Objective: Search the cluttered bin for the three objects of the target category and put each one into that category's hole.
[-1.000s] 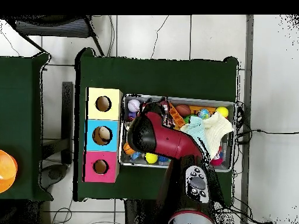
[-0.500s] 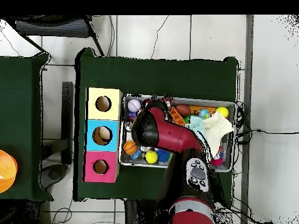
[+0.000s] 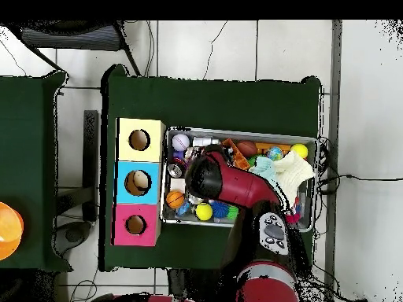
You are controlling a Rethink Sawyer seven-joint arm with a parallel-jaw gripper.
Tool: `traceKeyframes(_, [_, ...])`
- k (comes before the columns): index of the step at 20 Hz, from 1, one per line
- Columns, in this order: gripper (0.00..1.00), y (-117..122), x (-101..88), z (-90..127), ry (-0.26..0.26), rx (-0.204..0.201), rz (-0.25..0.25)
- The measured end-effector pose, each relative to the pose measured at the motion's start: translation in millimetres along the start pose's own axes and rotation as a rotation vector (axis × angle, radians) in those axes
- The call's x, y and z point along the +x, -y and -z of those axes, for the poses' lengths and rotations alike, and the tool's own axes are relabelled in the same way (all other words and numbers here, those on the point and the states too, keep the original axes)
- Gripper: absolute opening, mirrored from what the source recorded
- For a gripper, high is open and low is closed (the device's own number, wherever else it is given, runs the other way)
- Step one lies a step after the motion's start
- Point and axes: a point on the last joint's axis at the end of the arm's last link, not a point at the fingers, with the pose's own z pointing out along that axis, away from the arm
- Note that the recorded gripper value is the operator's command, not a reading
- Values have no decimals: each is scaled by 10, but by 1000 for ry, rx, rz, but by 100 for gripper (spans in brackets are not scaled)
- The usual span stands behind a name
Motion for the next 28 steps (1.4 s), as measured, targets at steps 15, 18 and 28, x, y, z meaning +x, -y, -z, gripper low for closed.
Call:
traceKeyframes(15, [100, -168, 686, -338, -257, -113, 33])
traceKeyframes(18, [100, -130, 712, -425, -237, -116, 20])
traceKeyframes(28, [100, -42, 719, -489, -161, -123, 2])
